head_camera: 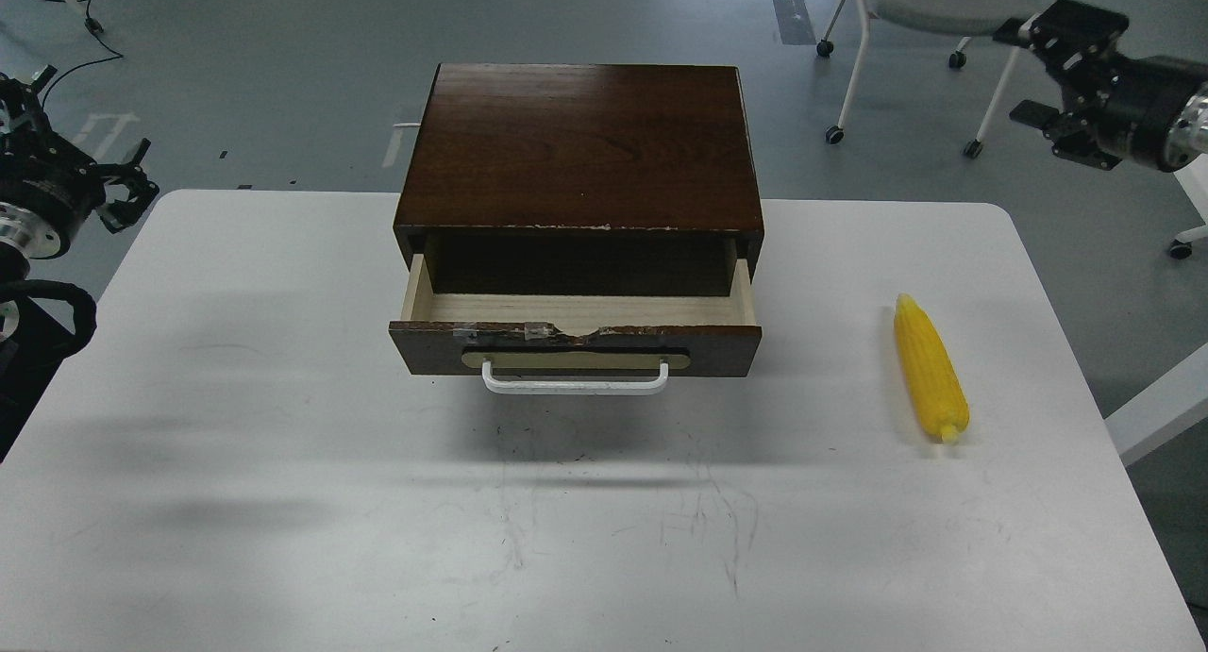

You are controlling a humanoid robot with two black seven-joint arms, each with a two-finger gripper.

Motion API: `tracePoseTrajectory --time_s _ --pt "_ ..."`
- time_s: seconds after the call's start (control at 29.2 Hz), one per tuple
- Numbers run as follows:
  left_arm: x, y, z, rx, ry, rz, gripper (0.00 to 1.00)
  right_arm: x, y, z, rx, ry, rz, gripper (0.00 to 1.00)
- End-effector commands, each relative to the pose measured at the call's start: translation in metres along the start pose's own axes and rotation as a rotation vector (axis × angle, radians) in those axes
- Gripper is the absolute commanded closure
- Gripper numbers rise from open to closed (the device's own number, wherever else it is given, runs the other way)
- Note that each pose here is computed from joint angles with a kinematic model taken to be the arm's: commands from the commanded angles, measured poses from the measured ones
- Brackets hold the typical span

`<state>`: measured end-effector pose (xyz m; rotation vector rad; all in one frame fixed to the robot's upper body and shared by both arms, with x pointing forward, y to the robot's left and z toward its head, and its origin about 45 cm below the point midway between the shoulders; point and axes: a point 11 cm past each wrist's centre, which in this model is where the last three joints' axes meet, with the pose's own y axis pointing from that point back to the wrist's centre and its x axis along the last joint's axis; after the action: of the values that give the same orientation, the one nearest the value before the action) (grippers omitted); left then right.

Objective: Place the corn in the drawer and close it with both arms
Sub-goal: 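Move the right gripper toward the yellow corn cob, then lower the right gripper onto the yellow corn and grasp it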

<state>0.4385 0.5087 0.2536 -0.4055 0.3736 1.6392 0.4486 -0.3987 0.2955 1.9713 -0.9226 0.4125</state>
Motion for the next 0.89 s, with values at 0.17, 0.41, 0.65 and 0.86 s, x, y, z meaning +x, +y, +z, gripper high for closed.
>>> tracePoseTrajectory --time_s 0.17,0.41,0.65,0.86 --pt "0.005 0.002 0.009 -0.012 -0.012 0.008 0.02 -0.064 -0.014 0.036 -0.187 0.184 -0.154 0.0" --pt "0.006 0.002 0.01 -0.011 -0.015 0.01 0.02 -0.112 -0.041 0.038 -0.185 0.211 -0.224 0.04" --pt "0.013 0.005 0.025 -0.038 -0.028 0.024 0.02 -0.139 -0.05 0.051 -0.254 0.276 -0.275 0.17" --pt "0.017 0.008 0.039 -0.091 -0.037 0.031 0.02 -0.15 -0.049 0.062 -0.284 0.296 -0.307 0.26"
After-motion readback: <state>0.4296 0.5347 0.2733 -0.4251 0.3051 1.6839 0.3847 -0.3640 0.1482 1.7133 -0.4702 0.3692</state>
